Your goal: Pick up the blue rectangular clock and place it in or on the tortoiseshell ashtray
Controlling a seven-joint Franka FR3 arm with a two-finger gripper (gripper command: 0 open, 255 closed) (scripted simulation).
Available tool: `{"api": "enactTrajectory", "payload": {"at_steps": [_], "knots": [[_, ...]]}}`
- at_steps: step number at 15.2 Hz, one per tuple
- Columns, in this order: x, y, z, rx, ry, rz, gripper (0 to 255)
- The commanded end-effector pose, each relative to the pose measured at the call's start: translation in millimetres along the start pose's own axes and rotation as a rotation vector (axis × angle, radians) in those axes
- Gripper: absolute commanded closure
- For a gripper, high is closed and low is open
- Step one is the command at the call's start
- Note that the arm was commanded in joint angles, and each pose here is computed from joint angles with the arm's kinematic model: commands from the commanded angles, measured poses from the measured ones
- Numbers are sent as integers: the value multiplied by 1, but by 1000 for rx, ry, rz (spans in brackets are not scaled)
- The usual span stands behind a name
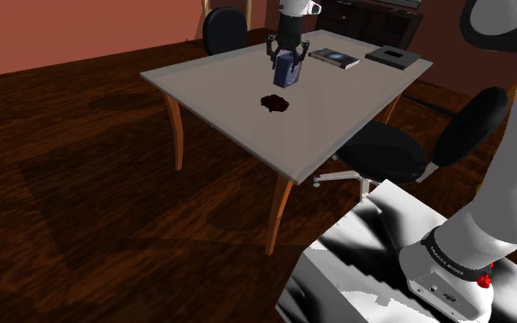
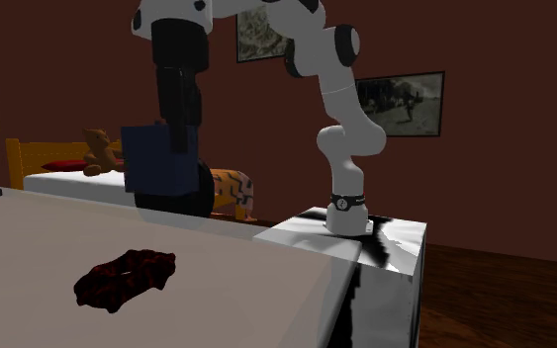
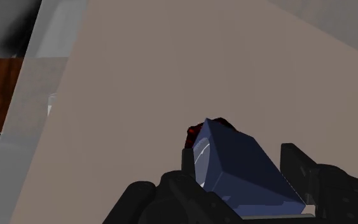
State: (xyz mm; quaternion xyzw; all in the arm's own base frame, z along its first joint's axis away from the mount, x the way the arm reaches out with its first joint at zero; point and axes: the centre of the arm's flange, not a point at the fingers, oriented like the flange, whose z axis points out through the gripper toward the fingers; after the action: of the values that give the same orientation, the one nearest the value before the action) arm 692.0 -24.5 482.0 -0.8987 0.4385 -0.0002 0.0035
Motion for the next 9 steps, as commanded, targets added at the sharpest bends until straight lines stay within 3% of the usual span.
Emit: {"api": "enactTrajectory", "payload": {"at_steps": [1, 3, 9], "knots": [[22, -18, -2, 0, 0, 1, 255], [39, -33, -4, 0, 0, 1, 255], [39, -33, 27, 0, 0, 1, 255]]}}
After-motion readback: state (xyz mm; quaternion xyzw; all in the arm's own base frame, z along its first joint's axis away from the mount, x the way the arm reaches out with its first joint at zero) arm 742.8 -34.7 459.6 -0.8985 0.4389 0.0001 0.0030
